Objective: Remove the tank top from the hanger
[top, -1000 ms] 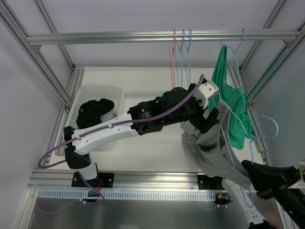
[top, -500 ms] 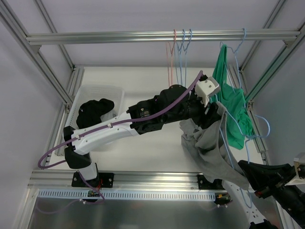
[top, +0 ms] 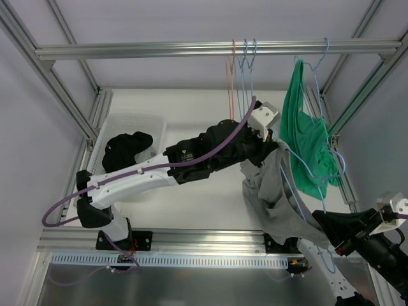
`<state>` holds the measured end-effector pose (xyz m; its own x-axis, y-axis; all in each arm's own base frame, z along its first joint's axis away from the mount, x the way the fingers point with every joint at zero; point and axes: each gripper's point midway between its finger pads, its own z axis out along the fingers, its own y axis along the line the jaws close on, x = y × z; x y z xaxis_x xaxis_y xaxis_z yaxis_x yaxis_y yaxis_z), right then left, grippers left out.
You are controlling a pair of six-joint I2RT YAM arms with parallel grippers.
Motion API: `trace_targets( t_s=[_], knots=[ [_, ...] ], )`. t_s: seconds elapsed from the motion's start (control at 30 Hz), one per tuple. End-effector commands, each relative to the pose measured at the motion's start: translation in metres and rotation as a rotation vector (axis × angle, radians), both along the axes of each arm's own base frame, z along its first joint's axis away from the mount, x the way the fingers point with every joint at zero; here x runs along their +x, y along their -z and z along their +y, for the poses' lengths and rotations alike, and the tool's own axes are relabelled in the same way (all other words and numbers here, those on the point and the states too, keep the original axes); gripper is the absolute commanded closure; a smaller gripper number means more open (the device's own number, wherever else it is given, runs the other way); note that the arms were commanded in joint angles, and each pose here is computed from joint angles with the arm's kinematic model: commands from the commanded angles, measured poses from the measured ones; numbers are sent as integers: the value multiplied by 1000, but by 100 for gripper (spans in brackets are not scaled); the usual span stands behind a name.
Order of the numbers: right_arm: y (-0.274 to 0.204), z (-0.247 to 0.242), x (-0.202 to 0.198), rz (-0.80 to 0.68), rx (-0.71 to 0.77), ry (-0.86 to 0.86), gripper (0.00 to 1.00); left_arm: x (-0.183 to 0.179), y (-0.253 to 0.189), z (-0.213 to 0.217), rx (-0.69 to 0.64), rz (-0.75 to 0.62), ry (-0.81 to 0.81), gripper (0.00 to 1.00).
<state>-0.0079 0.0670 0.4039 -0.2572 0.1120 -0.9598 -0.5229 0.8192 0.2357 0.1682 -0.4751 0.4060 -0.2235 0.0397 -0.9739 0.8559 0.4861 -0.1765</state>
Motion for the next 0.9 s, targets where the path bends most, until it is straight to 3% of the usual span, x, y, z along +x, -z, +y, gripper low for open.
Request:
trace_targets(
  t_s=[0.0, 0.1, 0.2, 0.37, 0.57, 0.73, 0.77, 0.8, 0.87],
  knots=[
    [17, 2, -1, 74, -51, -59, 100, 28, -49, 58, -170, -9, -292, 100],
    [24, 0, -9, 74, -75, -124, 100, 45, -43, 97, -208, 33, -487, 100],
    [23, 6, -28, 36, -76, -272, 100, 49, -39, 121, -223, 41, -564, 100],
    [18, 9, -57, -22, -66, -491, 100, 47, -33, 144, -241, 56, -609, 100],
    [-1, -2, -85, -178, -44, -598, 100, 41, -35, 168, -278, 73, -618, 100],
    [-12, -4, -68, -199, -46, -539, 100, 28, -42, 171, -313, 96, -535, 100],
    [-11, 1, -58, -183, -38, -532, 100, 17, -40, 162, -307, 107, -444, 100],
    [-32, 8, -47, -267, 11, -513, 100, 8, -39, 155, -310, 126, -382, 100],
    [-31, 29, -23, -230, 80, -519, 100, -9, -26, 140, -304, 161, -267, 100]
  ],
)
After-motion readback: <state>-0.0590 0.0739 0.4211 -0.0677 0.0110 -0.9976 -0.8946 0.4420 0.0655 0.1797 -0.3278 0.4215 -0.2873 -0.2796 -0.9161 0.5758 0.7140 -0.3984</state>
